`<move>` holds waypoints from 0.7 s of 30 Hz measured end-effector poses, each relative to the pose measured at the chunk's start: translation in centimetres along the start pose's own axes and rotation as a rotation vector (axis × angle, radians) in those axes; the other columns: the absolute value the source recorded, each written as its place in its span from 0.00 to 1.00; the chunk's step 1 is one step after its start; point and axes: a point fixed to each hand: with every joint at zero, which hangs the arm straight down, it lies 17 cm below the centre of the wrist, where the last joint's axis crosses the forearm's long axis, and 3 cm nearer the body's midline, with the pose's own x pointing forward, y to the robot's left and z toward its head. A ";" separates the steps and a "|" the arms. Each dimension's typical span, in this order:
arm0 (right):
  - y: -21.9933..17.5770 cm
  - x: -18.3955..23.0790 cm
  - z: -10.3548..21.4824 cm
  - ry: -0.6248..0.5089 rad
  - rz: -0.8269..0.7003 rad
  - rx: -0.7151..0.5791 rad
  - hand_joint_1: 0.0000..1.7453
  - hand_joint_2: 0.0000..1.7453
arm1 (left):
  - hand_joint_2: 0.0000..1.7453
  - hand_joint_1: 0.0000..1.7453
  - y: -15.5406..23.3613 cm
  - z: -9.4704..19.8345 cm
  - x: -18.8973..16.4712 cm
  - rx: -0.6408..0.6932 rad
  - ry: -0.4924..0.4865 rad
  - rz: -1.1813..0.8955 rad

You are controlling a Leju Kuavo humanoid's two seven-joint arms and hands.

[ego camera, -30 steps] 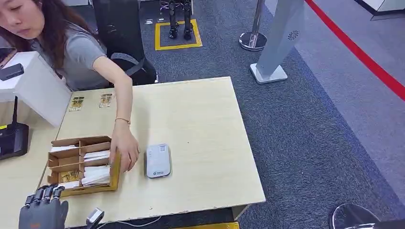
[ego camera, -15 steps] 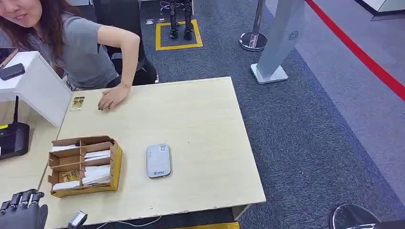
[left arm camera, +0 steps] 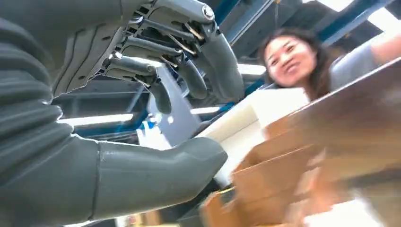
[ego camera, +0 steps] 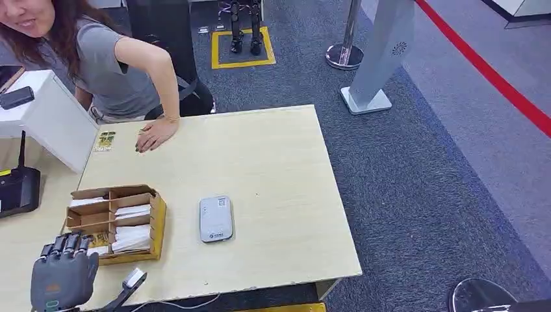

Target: Pass the card to the sensor for recognition and then transmit it.

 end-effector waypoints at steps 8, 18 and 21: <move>0.0 0.1 0.0 -0.004 0.001 -0.001 0.00 0.00 | 1.00 0.24 0.7 -1.2 1.9 0.031 -0.041 0.015; -0.1 0.1 0.0 -0.003 0.001 -0.002 0.00 0.00 | 1.00 0.24 0.7 -1.4 1.6 0.035 -0.050 0.000; -0.1 0.1 0.0 -0.003 -0.001 -0.003 0.00 0.00 | 1.00 0.25 0.4 -1.3 0.5 0.025 -0.049 -0.031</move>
